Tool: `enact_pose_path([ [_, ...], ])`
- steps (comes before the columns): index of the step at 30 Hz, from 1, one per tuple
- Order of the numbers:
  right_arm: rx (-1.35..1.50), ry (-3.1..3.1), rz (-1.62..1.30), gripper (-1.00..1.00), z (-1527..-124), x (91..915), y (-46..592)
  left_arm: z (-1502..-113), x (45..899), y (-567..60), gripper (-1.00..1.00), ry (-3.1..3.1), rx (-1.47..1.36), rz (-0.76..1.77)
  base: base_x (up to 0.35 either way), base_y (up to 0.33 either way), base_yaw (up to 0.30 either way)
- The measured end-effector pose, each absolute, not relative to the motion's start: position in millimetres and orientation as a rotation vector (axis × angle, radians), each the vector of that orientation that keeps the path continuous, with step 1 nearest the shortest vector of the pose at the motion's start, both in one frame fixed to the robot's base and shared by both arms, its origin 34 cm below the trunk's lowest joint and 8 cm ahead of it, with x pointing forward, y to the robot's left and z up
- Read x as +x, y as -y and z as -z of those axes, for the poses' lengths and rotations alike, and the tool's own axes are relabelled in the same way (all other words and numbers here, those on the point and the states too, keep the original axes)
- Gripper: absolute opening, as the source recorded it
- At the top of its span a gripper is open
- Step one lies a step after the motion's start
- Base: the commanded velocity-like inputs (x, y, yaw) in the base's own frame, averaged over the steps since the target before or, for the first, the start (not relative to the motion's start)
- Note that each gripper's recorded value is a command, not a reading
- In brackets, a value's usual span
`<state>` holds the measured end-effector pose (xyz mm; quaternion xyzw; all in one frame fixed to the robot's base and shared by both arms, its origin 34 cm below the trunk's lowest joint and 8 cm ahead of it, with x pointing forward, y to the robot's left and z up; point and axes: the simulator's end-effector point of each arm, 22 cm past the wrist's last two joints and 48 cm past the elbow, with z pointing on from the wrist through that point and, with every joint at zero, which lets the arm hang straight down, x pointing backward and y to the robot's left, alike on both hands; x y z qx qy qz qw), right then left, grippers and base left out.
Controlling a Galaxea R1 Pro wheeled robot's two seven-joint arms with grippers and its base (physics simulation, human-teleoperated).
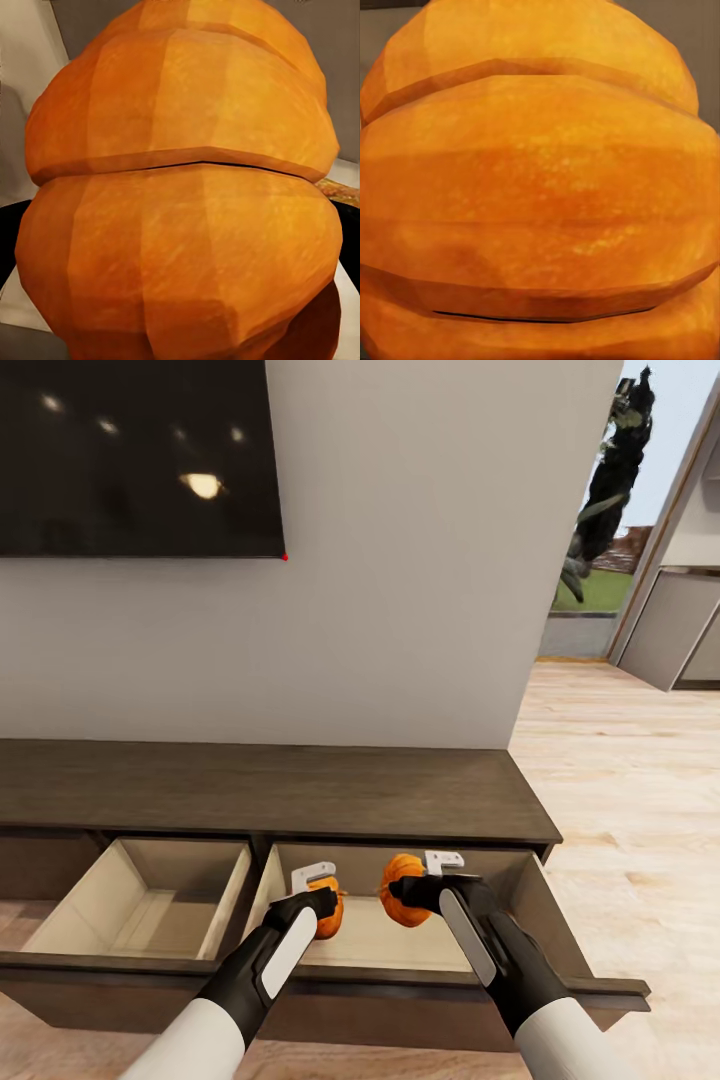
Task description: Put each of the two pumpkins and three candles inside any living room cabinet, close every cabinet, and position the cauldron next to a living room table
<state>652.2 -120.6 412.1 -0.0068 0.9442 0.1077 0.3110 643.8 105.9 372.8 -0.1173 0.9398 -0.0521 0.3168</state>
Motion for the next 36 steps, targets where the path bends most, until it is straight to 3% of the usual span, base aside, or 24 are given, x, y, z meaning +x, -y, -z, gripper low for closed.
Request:
enact_pose_path([
  [36, -0.001, -2.625, -0.274, -1.0, -343, 631, 125, -332, 638, -104, -1.0, -2.533, -0.322, 0.141, 0.0, 0.0, 0.0],
])
